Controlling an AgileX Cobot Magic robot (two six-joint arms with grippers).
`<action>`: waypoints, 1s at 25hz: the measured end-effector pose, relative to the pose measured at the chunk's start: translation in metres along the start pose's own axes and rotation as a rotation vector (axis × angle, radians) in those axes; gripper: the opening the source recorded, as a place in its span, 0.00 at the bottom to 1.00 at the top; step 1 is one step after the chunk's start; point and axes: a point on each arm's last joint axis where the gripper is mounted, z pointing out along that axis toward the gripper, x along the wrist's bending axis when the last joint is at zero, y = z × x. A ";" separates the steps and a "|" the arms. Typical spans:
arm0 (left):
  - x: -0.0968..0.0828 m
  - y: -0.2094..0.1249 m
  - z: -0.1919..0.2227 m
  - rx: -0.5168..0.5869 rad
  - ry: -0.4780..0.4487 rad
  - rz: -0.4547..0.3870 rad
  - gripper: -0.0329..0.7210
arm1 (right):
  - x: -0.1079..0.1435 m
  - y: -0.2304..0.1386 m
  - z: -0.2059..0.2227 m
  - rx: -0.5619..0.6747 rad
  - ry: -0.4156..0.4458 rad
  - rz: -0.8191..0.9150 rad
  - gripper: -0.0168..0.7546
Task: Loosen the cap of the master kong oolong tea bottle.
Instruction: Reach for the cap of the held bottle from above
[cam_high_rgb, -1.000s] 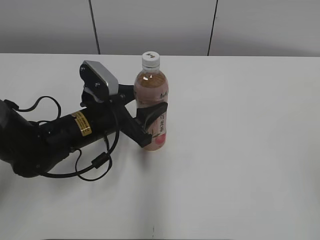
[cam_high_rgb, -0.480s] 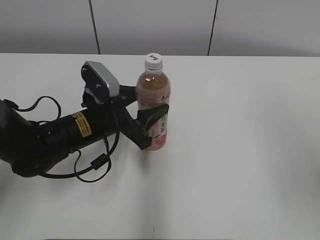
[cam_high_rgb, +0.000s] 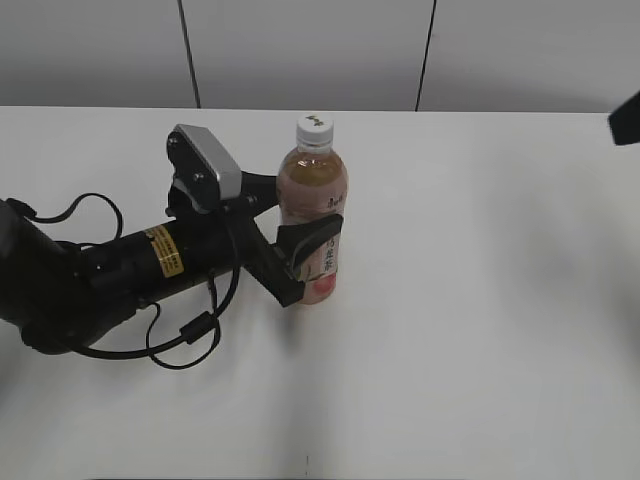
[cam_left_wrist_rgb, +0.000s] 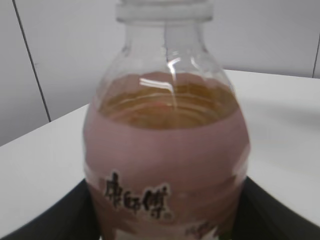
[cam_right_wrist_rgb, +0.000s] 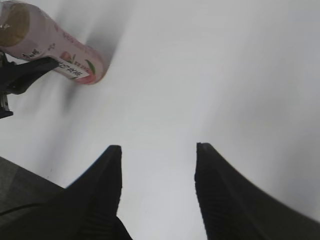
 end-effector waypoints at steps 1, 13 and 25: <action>0.000 0.000 0.000 -0.001 -0.001 0.000 0.60 | 0.003 0.007 0.007 0.016 0.021 -0.011 0.49; 0.000 0.002 0.000 0.008 0.001 0.006 0.60 | 0.084 0.089 0.058 0.142 0.167 -0.068 0.49; 0.002 0.019 -0.004 0.098 0.016 0.086 0.60 | 0.097 0.114 0.097 0.240 0.207 -0.013 0.49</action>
